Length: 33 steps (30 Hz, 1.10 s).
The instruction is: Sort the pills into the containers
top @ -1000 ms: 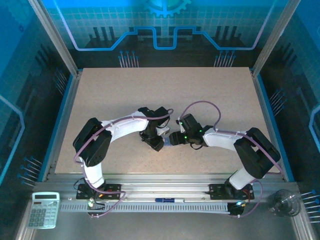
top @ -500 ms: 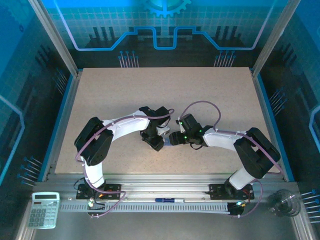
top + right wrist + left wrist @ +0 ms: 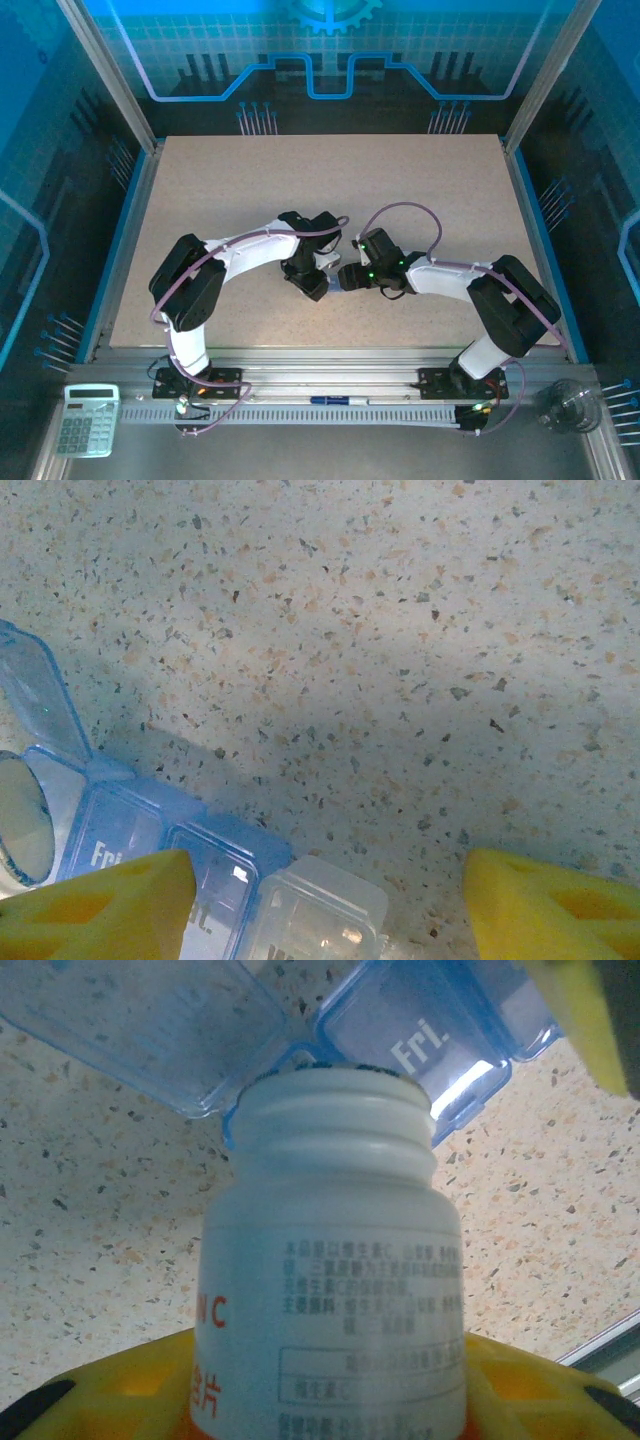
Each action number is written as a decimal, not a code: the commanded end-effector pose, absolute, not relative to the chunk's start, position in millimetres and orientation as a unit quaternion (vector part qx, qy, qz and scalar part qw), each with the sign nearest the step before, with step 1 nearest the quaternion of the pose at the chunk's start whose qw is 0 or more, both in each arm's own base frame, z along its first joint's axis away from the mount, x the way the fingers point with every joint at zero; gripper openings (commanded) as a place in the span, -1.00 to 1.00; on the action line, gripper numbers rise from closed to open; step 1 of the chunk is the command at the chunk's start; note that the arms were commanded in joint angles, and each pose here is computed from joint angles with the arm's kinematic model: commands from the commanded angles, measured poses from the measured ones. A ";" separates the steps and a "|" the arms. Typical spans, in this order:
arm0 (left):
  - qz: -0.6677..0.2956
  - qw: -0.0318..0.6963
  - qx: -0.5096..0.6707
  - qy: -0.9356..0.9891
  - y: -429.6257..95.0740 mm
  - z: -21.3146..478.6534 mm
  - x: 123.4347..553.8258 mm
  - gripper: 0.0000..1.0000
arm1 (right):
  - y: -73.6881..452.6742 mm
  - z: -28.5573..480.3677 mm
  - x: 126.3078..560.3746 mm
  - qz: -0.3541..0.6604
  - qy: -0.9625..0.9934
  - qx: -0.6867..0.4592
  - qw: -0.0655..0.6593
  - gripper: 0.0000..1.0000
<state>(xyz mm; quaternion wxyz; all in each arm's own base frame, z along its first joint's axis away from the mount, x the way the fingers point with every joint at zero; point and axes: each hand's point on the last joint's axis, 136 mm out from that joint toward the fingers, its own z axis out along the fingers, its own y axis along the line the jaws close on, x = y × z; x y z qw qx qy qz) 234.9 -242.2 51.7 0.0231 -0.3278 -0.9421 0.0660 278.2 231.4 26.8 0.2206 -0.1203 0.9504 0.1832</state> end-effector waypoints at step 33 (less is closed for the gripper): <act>0.055 0.056 -0.347 -0.934 -237.0 52.4 235.8 -1.00 | 223.7 5.9 260.0 0.162 0.961 -0.127 0.184 0.44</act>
